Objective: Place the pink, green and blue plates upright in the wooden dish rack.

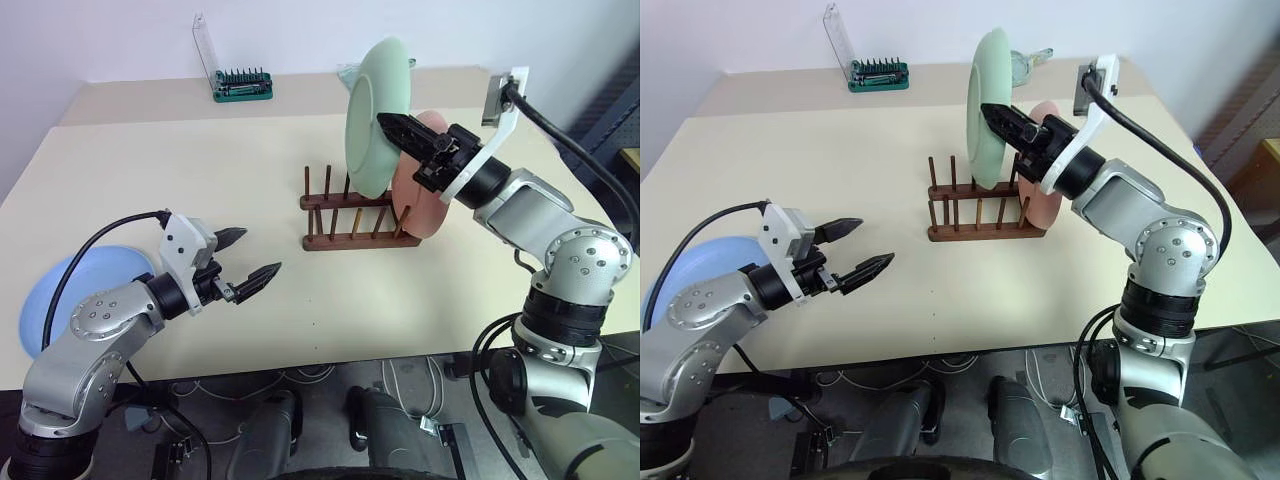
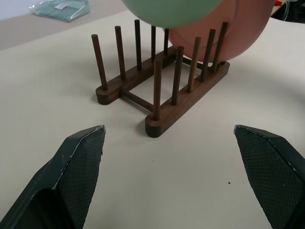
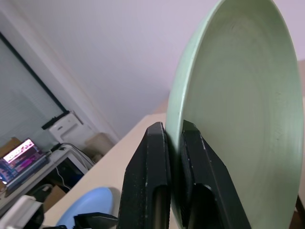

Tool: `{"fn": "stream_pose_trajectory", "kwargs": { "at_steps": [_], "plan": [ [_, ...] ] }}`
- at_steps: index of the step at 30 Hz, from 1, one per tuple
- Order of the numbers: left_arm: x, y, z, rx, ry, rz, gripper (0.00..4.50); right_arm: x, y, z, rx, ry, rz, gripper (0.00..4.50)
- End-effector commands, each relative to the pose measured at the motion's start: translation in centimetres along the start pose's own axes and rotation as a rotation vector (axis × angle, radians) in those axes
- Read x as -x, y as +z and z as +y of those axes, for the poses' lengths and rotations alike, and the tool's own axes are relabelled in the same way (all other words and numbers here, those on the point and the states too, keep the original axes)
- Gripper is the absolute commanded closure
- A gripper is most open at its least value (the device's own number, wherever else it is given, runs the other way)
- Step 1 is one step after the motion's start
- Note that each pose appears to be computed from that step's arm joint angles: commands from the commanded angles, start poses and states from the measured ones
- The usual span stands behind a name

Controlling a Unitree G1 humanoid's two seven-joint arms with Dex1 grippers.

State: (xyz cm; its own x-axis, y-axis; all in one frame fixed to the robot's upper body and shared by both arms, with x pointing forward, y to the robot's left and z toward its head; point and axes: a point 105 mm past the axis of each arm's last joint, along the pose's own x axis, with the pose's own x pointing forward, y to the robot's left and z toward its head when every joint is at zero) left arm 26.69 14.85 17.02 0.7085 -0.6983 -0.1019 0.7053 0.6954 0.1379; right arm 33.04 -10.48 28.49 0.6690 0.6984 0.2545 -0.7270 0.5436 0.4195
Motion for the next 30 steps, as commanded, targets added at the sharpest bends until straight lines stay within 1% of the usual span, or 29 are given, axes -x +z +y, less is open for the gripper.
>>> {"fn": "stream_pose_trajectory", "kwargs": {
  "at_steps": [1, 17, 22, 25, 28, 29, 30],
  "plan": [
    [0.0, 1.1, -0.6, -0.031, -0.013, -0.041, 0.05, 0.1, 0.6, 0.3, 0.014, 0.007, -0.021, 4.5],
    [-0.1, 1.0, -0.6, -0.027, -0.007, -0.039, 0.05, 0.8, -1.6, -1.4, -0.045, -0.066, 0.061, 4.5],
    [-0.1, 1.0, -0.6, -0.027, -0.005, -0.037, 0.05, 0.8, -1.9, -1.6, -0.053, -0.076, 0.066, 4.5],
    [-0.1, 0.9, -0.5, -0.027, -0.002, -0.036, 0.0, 0.8, -1.9, -1.6, -0.056, -0.077, 0.066, 3.39],
    [-0.1, 0.9, -0.5, -0.026, 0.001, -0.035, 0.0, 0.7, -1.7, -1.4, -0.042, -0.071, 0.066, 1.91],
    [-0.1, 0.8, -0.5, -0.026, 0.001, -0.034, 0.0, 0.7, -1.6, -1.2, -0.036, -0.067, 0.064, 1.31],
    [-0.1, 0.8, -0.5, -0.026, 0.001, -0.034, 0.0, 0.7, -1.5, -1.1, -0.032, -0.064, 0.063, 0.82]
  ]
}}
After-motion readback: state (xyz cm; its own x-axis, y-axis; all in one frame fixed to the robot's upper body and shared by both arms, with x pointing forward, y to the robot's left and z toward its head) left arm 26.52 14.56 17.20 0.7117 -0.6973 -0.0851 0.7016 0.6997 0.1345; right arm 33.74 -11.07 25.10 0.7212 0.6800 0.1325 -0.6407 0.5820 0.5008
